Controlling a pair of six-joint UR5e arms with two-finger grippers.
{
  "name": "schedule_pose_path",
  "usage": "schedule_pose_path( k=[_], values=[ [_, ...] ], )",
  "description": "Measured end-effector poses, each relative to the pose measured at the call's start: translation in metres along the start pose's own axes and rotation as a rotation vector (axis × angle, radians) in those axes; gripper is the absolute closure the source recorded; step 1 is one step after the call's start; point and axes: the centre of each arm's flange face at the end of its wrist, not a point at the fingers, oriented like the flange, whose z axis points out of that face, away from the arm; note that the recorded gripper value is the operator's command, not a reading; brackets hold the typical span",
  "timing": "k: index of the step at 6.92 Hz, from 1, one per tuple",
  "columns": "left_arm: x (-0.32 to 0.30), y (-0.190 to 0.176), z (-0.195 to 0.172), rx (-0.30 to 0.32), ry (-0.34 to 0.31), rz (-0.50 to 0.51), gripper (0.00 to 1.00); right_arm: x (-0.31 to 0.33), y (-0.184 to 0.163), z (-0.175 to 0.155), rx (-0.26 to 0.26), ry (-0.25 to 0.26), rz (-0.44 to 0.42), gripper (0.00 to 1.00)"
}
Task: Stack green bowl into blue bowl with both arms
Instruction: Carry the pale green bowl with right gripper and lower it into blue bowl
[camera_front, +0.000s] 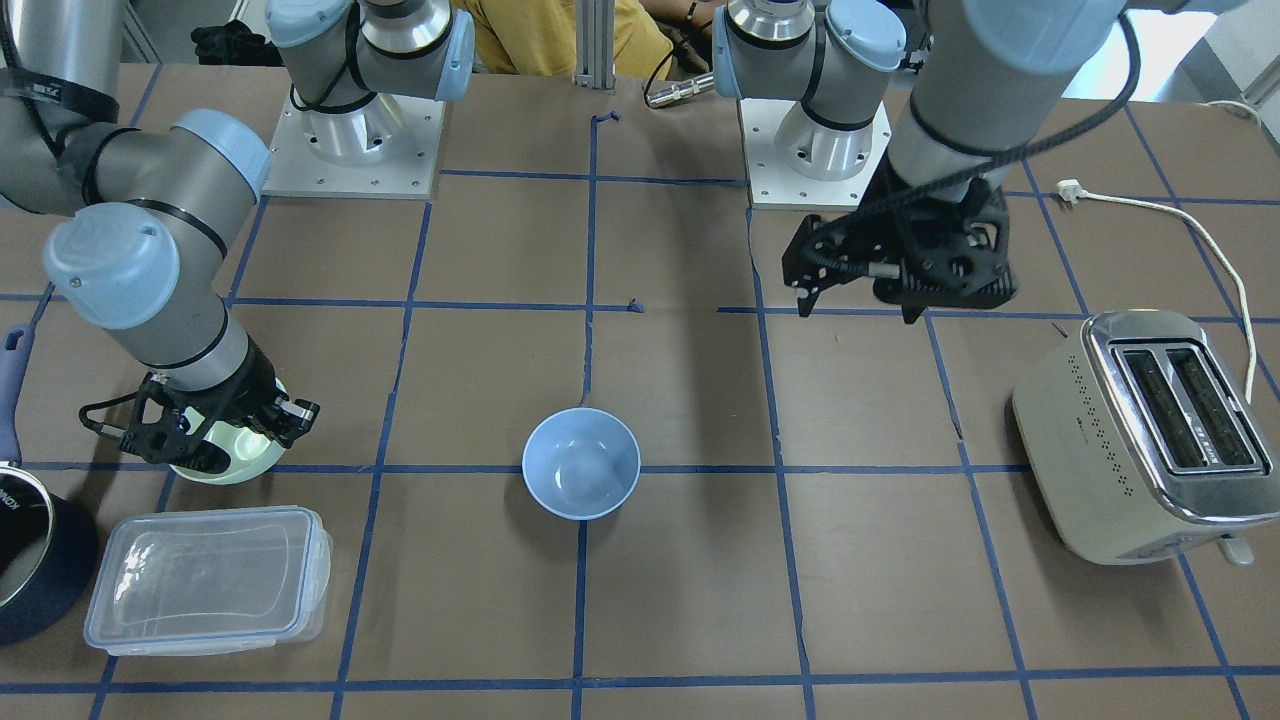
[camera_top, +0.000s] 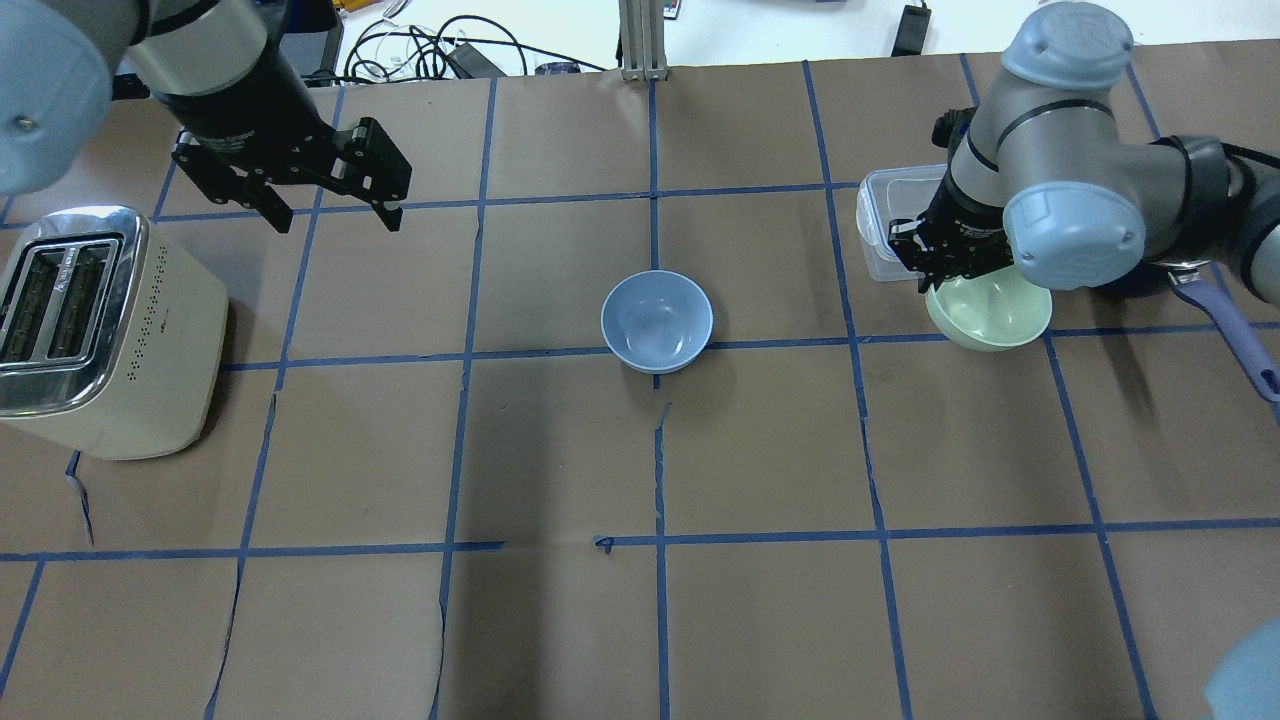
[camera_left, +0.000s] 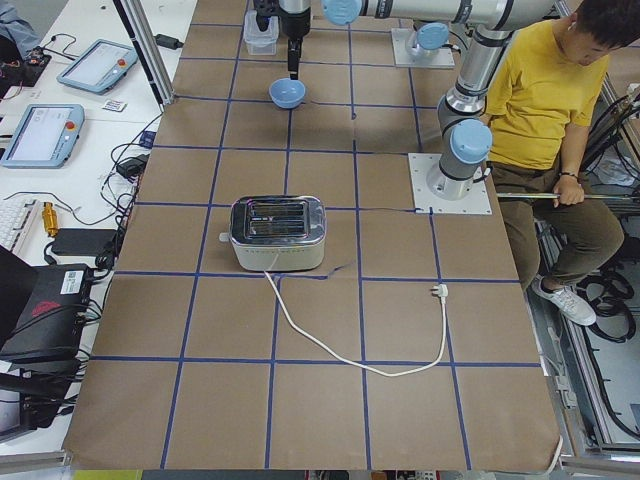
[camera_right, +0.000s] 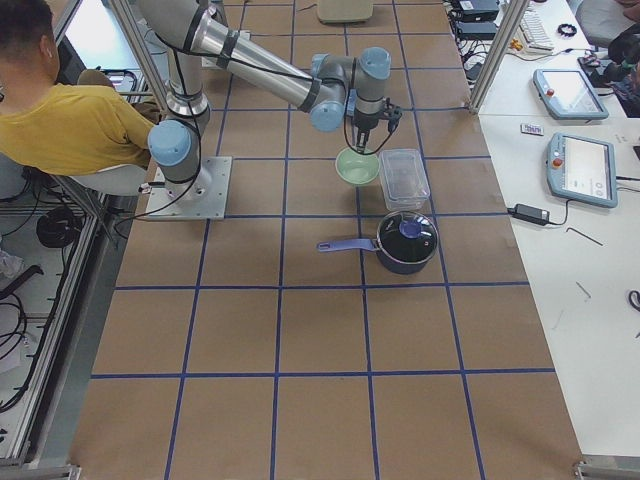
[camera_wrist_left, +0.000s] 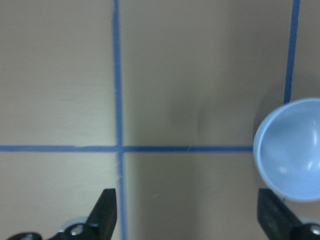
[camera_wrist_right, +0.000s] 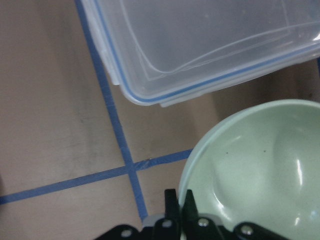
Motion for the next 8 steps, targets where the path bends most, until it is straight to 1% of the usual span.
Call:
schedule_pose_path(
  k=[1,2,3,4,5,7,8],
  values=[
    [-0.001,0.005,-0.007,0.021,0.003,-0.019,0.0,-0.044,0.009,-0.018,0.017,-0.007,0.019,1.0],
    [0.0,0.002,-0.007,0.044,0.01,-0.028,0.0,-0.093,0.026,-0.033,0.034,-0.019,0.042,1.0],
    [0.001,-0.001,-0.006,0.056,0.023,-0.031,0.0,-0.136,0.044,-0.046,0.053,-0.032,0.062,1.0],
    [0.002,-0.003,-0.004,0.056,0.028,-0.031,0.0,-0.169,0.055,-0.05,0.064,-0.037,0.073,1.0],
    [0.001,-0.003,-0.002,0.051,0.027,-0.031,0.0,-0.199,0.058,-0.044,0.067,-0.034,0.094,1.0],
    [0.0,-0.003,0.002,0.045,0.023,-0.029,0.0,-0.251,0.052,-0.031,0.076,-0.036,0.138,1.0],
    [-0.001,-0.003,0.003,0.043,0.023,-0.029,0.0,-0.274,0.05,-0.018,0.07,-0.036,0.162,1.0]
  ],
)
